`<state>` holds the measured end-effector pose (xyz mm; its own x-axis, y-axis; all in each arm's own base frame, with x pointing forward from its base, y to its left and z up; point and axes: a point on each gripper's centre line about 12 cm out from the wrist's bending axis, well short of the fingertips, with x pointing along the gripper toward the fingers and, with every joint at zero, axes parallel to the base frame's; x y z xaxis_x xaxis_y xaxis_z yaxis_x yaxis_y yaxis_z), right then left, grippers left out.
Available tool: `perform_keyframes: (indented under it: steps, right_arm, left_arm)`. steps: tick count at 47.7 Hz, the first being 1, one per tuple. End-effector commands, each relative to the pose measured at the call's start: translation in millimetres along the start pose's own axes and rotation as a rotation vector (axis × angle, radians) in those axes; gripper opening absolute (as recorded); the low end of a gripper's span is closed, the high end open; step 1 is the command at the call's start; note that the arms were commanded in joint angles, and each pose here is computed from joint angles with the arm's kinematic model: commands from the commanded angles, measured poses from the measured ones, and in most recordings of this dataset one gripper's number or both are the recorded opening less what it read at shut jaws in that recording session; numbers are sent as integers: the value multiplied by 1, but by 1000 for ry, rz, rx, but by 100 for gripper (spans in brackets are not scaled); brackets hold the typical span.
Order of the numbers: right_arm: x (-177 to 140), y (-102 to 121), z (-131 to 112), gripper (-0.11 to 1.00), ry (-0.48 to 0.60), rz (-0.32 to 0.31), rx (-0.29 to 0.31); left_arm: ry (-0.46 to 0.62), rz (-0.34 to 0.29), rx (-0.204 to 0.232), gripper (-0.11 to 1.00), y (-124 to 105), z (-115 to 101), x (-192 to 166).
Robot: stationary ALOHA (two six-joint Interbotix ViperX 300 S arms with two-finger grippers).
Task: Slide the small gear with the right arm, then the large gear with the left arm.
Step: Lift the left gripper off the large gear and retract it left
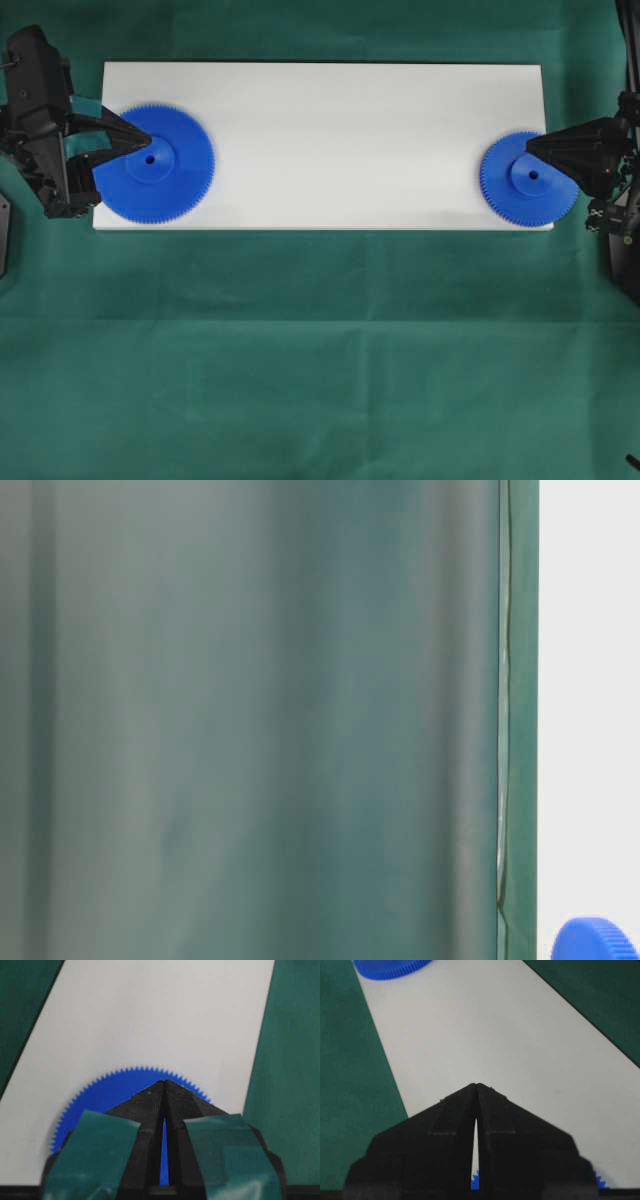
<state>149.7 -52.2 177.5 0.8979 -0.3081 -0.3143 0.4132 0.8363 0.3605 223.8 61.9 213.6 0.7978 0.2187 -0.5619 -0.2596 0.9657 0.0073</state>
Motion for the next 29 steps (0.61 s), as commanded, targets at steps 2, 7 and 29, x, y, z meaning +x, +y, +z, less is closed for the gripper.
perform_keyframes:
  steps: [2,7,29]
  right_arm:
    - [1,4,8,50,-29,17,1]
    - [1,4,9,50,-30,18,1]
    - [1,4,9,50,-30,18,1]
  left_arm:
    - [-21,-1,1,0,0,5,-1]
    - [-20,-1,1,0,0,4,-1]
    - [-45,-27,14,0,-8,1,0]
